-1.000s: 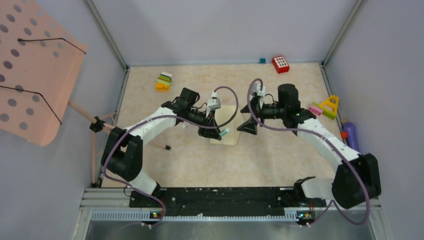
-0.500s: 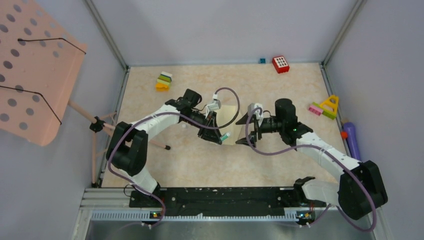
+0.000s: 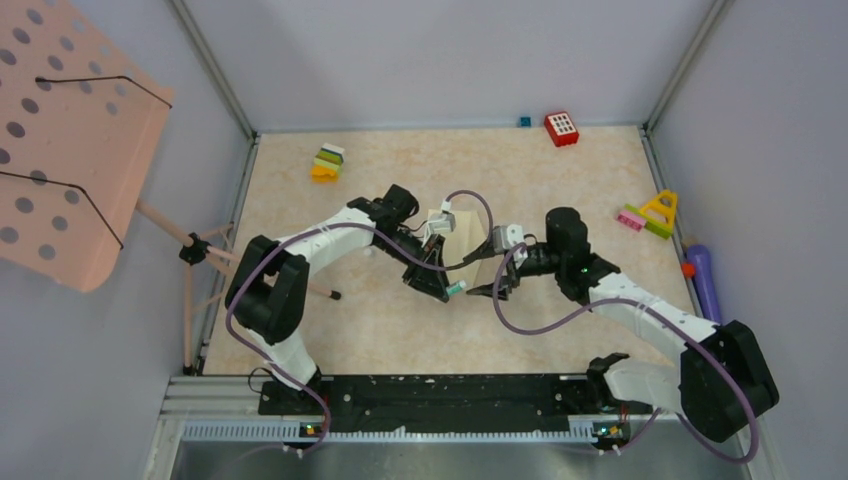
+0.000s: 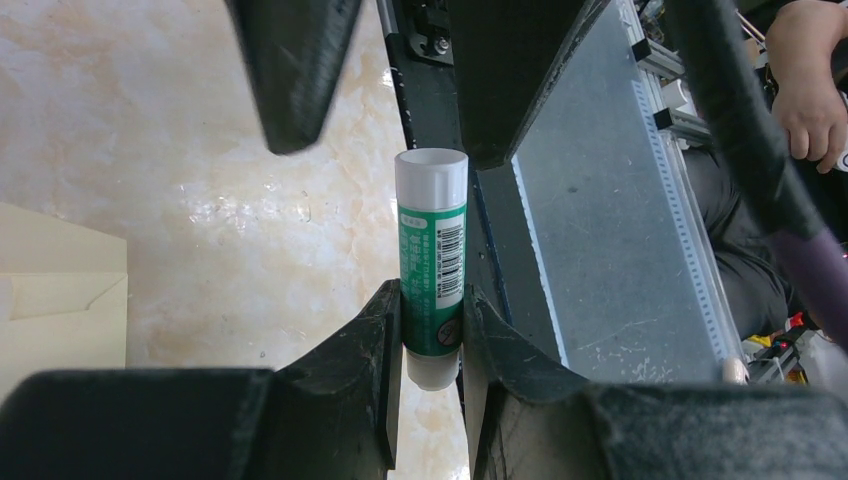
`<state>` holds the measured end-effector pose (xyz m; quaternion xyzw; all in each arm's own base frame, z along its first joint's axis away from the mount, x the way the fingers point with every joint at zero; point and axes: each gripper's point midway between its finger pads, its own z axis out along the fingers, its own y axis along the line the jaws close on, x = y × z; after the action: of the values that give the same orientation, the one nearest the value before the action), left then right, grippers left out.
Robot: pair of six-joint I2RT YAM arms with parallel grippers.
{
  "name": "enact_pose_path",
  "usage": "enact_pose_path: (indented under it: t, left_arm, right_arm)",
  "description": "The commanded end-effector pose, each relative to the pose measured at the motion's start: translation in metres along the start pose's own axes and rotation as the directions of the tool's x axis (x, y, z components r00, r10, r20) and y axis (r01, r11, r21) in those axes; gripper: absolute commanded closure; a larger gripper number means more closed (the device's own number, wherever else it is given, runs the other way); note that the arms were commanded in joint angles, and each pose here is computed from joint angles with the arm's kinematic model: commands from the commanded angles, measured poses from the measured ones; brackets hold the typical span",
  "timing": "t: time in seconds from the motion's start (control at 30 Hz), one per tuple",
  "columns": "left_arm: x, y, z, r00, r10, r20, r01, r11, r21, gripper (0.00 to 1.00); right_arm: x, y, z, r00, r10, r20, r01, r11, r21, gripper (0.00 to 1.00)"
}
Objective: Place the letter into the envelope and seal it
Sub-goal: Unscrew the solid glue.
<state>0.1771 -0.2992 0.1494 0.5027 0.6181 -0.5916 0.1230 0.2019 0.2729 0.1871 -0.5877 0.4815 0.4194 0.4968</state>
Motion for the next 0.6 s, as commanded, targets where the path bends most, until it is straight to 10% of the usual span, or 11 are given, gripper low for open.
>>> enact_pose_path:
  t: [0.0,0.57]
  left_arm:
    - [-0.009,-0.003,0.001,0.999,0.049,0.002,-0.049,0.999,0.018,1.0]
    - [-0.004,0.0,0.006,0.996,0.082,-0.046,-0.082,0.997,-0.005,1.0]
  right_arm:
    - [-0.011,0.024,0.006,0.996,-0.062,0.068,0.071,0.988,-0.134,0.36]
    - [-0.009,0.031,0.009,0.997,-0.037,0.062,0.048,0.981,-0.19,0.75]
